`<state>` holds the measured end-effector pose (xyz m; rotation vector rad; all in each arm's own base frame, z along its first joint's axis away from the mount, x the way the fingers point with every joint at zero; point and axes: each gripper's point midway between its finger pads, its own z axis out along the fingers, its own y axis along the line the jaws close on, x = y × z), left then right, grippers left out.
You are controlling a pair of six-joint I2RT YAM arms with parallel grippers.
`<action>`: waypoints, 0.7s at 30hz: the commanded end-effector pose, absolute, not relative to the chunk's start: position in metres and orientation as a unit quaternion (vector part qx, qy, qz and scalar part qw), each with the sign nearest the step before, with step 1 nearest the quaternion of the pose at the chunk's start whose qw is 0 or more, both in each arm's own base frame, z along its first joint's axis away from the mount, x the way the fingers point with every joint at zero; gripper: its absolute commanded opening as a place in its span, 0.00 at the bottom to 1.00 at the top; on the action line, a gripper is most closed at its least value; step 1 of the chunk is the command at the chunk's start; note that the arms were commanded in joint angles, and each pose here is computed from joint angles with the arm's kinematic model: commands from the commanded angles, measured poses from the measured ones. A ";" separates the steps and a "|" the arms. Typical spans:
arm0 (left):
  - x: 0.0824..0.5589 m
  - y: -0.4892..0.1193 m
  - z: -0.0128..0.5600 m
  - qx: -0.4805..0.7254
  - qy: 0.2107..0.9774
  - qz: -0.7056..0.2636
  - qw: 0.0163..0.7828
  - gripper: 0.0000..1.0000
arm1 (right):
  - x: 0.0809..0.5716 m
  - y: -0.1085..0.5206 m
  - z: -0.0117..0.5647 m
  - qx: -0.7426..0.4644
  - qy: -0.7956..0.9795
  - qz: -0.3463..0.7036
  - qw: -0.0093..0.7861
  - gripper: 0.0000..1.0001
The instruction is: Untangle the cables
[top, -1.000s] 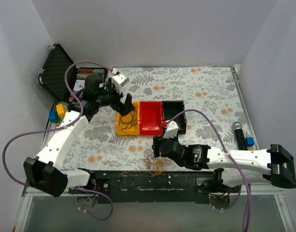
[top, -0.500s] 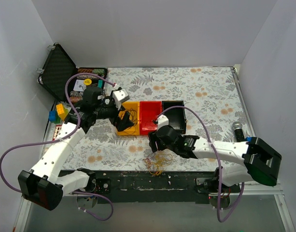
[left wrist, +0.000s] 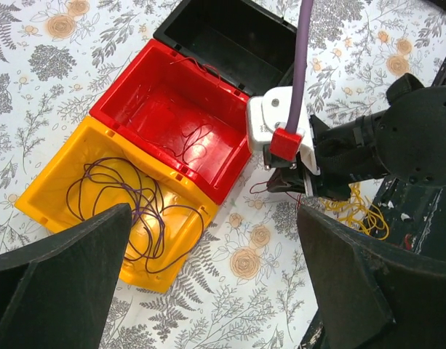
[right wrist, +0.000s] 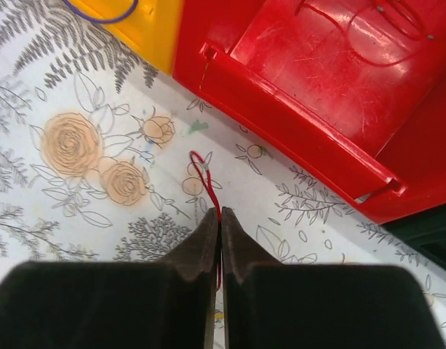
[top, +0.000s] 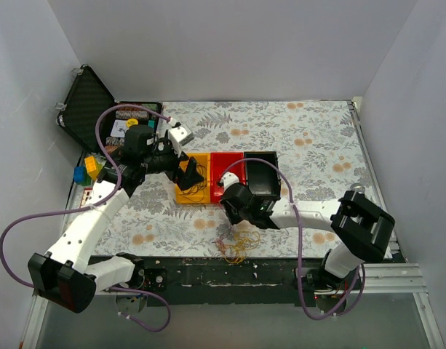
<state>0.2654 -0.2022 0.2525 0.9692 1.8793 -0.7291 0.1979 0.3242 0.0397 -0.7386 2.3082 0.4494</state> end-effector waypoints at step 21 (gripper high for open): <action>0.201 -0.218 0.291 0.447 0.668 -0.400 0.442 0.98 | 0.193 0.328 0.333 -0.245 0.723 0.346 0.545 0.01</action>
